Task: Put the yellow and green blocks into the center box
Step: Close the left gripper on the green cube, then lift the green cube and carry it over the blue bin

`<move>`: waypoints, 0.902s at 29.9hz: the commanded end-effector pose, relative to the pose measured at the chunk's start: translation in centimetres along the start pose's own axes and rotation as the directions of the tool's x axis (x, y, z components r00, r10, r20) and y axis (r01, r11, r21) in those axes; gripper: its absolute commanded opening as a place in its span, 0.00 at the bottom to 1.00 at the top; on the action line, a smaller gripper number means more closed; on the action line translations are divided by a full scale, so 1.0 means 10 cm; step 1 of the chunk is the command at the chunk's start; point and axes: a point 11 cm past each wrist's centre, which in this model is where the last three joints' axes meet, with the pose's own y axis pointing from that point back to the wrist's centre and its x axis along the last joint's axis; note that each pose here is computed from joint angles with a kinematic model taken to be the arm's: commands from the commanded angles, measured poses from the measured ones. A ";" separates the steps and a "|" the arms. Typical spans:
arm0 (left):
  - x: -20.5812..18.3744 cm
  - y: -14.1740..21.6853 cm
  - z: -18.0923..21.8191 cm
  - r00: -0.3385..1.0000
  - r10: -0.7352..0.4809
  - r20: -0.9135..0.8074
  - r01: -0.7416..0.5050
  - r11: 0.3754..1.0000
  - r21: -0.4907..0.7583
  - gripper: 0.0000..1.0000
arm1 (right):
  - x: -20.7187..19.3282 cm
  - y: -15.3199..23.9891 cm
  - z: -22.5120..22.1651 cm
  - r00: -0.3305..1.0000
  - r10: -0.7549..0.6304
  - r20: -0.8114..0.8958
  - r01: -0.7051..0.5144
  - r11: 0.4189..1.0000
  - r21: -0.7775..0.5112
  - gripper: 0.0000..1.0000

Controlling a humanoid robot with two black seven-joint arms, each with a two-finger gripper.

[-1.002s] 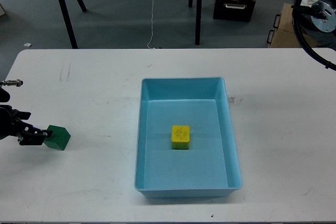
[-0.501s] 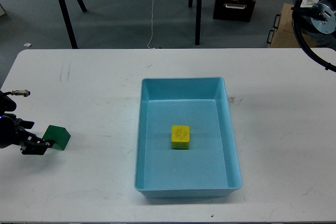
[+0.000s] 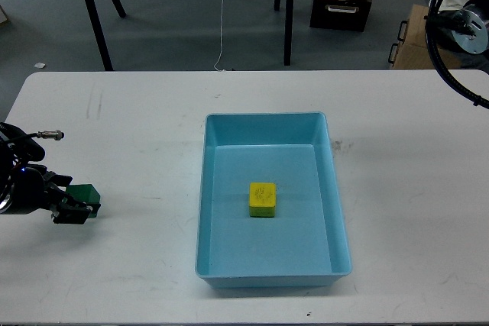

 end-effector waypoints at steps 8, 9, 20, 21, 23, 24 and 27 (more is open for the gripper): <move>-0.01 -0.02 0.01 1.000 -0.002 -0.002 0.002 1.000 -0.004 0.63 | -0.01 0.00 0.00 1.000 -0.001 0.001 0.001 1.000 0.000 0.99; -0.02 -0.02 0.02 1.000 -0.003 -0.002 0.003 1.000 -0.006 0.60 | 0.00 0.00 0.01 1.000 0.000 0.001 0.000 1.000 -0.001 0.99; 0.41 0.20 -0.11 0.996 0.073 0.053 -0.076 0.996 0.042 0.40 | -0.01 -0.01 -0.01 1.000 0.000 0.003 0.000 1.000 0.003 0.99; 0.48 0.25 -0.15 0.994 0.085 0.063 -0.088 0.995 0.054 0.40 | -0.01 -0.01 -0.01 1.000 0.000 0.003 0.000 1.000 0.003 0.99; 0.57 0.35 -0.19 0.992 0.102 0.076 -0.108 0.992 0.071 0.40 | -0.01 -0.01 -0.02 1.000 0.001 0.003 -0.001 1.000 0.005 0.99; 0.62 0.40 -0.19 0.990 0.119 0.073 -0.124 0.990 0.069 0.40 | 0.00 -0.02 -0.03 1.000 0.003 0.004 -0.003 1.000 0.010 0.99; 0.96 0.54 -0.06 0.974 0.195 0.115 -0.200 0.979 0.031 0.40 | 0.09 -0.04 -0.11 1.000 0.023 0.001 -0.023 0.999 0.029 0.99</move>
